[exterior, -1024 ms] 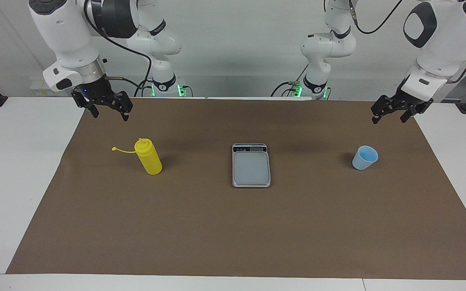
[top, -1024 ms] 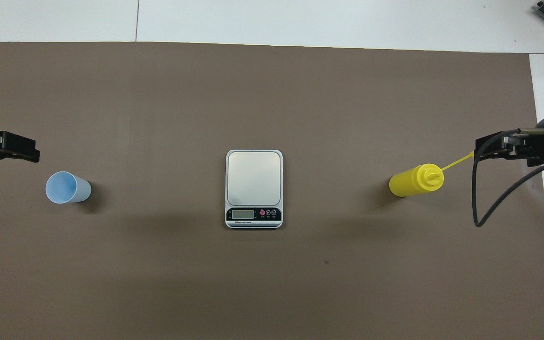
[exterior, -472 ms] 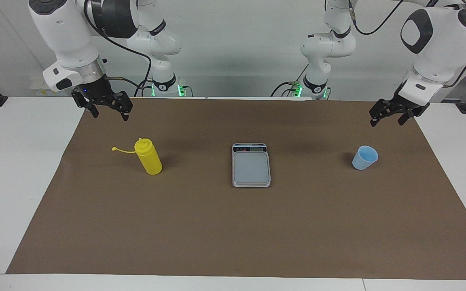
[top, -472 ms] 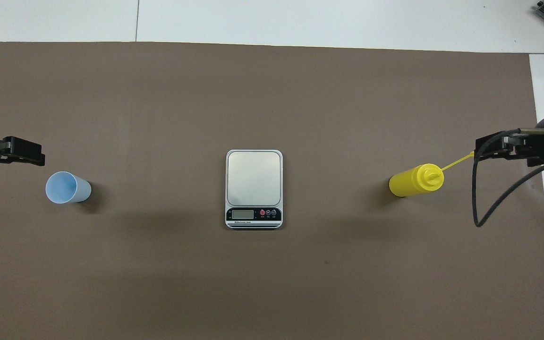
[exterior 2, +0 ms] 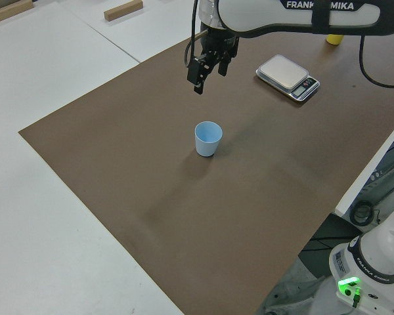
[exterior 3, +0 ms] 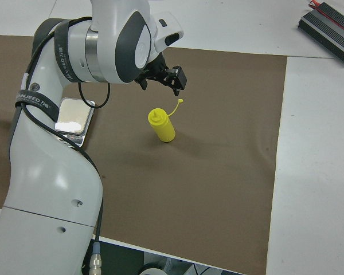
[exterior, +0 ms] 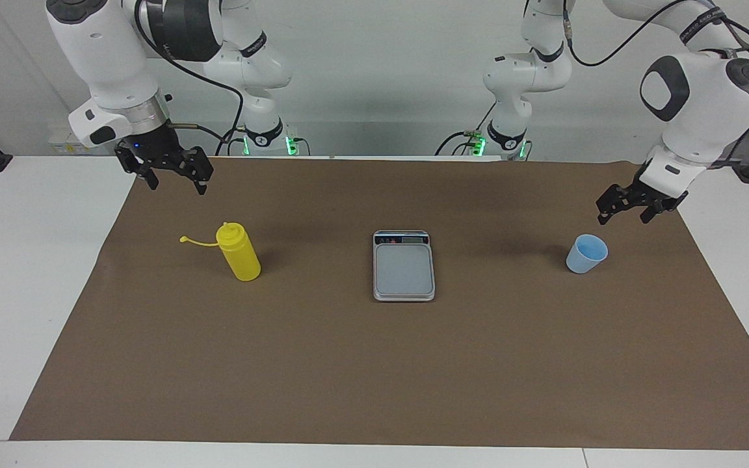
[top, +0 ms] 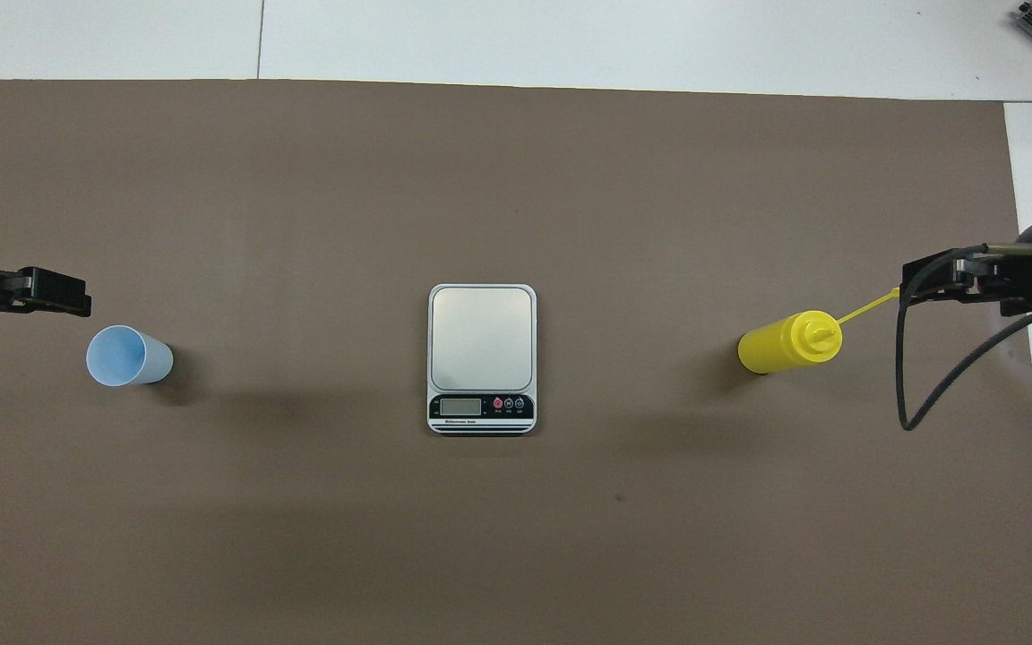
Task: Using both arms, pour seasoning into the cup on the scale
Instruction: 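Lower the left gripper onto the blue cup and grasp it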
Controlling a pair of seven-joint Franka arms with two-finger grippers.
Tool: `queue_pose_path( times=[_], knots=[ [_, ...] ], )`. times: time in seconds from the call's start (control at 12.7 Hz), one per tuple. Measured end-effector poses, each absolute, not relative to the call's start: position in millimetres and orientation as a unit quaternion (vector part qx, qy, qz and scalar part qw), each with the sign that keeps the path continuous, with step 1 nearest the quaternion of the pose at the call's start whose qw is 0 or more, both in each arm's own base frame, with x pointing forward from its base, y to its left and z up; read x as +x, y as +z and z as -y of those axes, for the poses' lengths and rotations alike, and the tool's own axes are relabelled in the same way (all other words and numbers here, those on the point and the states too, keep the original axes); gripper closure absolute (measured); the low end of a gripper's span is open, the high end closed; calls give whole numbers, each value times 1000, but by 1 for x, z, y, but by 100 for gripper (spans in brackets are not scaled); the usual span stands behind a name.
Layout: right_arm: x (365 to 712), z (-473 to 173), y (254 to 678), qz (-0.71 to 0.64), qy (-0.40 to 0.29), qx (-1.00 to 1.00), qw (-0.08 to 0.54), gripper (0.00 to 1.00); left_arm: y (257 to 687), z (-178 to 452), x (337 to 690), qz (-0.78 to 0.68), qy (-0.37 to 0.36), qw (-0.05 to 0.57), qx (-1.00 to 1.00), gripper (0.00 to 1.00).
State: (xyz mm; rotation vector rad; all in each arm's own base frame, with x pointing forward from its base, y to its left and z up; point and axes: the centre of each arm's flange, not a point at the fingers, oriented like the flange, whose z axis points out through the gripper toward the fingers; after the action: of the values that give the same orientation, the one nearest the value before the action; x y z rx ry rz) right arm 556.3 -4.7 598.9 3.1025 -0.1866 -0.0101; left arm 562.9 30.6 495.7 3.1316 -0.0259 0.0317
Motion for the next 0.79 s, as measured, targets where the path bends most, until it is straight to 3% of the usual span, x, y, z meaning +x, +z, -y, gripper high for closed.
queue_pose_path(
  times=[0.55, 0.79],
  knots=[
    [556, 5, 599, 60, -3, 998, 17, 0, 400, -27, 546, 11, 28, 3, 1000, 0],
    [556, 5, 599, 60, -3, 998, 17, 0, 382, -25, 536, 12, 30, 3, 999, 0]
  ],
)
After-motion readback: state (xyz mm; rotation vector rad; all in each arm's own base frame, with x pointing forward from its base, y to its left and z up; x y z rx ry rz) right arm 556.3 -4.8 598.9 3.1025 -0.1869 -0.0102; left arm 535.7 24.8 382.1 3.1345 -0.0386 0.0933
